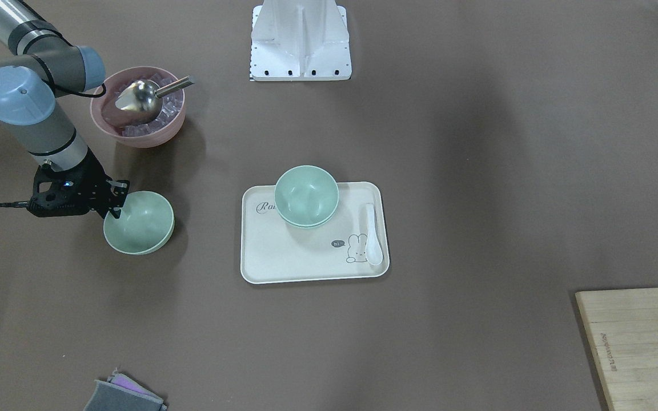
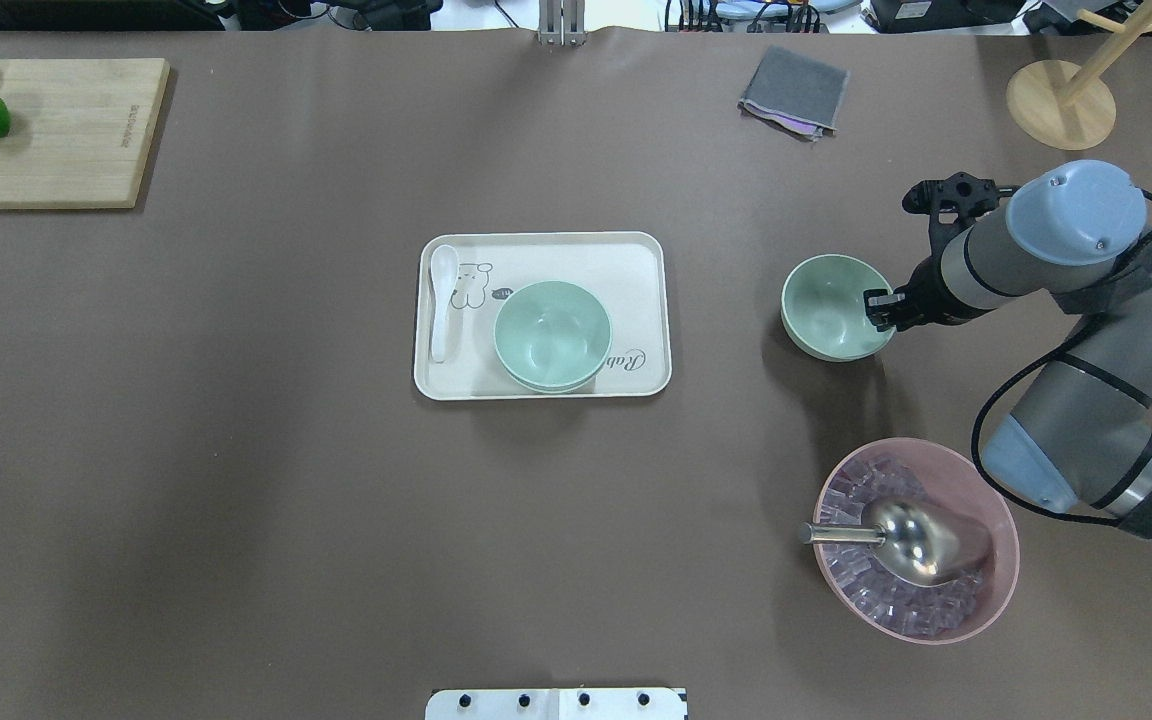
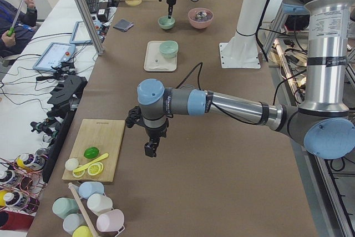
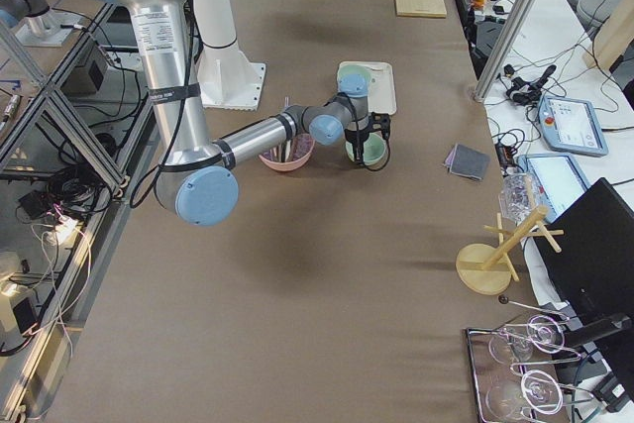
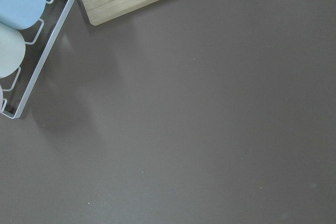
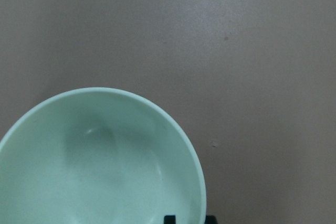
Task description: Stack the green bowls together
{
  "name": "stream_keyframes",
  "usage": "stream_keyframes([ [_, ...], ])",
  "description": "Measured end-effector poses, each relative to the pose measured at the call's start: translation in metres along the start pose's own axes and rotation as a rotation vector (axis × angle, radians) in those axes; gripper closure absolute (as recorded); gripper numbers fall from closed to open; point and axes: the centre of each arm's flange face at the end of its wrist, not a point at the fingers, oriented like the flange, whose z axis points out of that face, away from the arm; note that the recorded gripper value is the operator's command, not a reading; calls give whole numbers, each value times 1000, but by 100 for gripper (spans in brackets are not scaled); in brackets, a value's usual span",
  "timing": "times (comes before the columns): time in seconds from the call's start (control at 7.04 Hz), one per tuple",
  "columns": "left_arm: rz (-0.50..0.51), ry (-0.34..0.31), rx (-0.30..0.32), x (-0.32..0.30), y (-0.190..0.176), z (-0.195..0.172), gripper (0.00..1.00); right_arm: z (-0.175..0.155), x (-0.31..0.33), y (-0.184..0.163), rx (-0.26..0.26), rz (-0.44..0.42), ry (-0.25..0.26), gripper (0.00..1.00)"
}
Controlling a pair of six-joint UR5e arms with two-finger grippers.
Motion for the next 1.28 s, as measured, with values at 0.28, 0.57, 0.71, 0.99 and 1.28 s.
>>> stream_keyframes([
  [0.28, 0, -1, 0, 0, 1, 0, 2, 0, 0, 0, 1, 0, 2, 69],
  [0.57, 1, 0, 0, 1, 0, 0, 2, 4, 1, 1, -3, 1, 7, 71],
  [0.71, 1, -1, 0, 0, 0, 0, 2, 6, 1, 2, -6, 0, 9, 86],
  [0.99, -2, 1, -2, 0, 0, 1, 2, 6, -2, 2, -7, -3, 5, 100],
  [1.28, -5, 2, -4, -1, 1, 2, 2, 1, -7, -1, 2, -10, -6, 100],
])
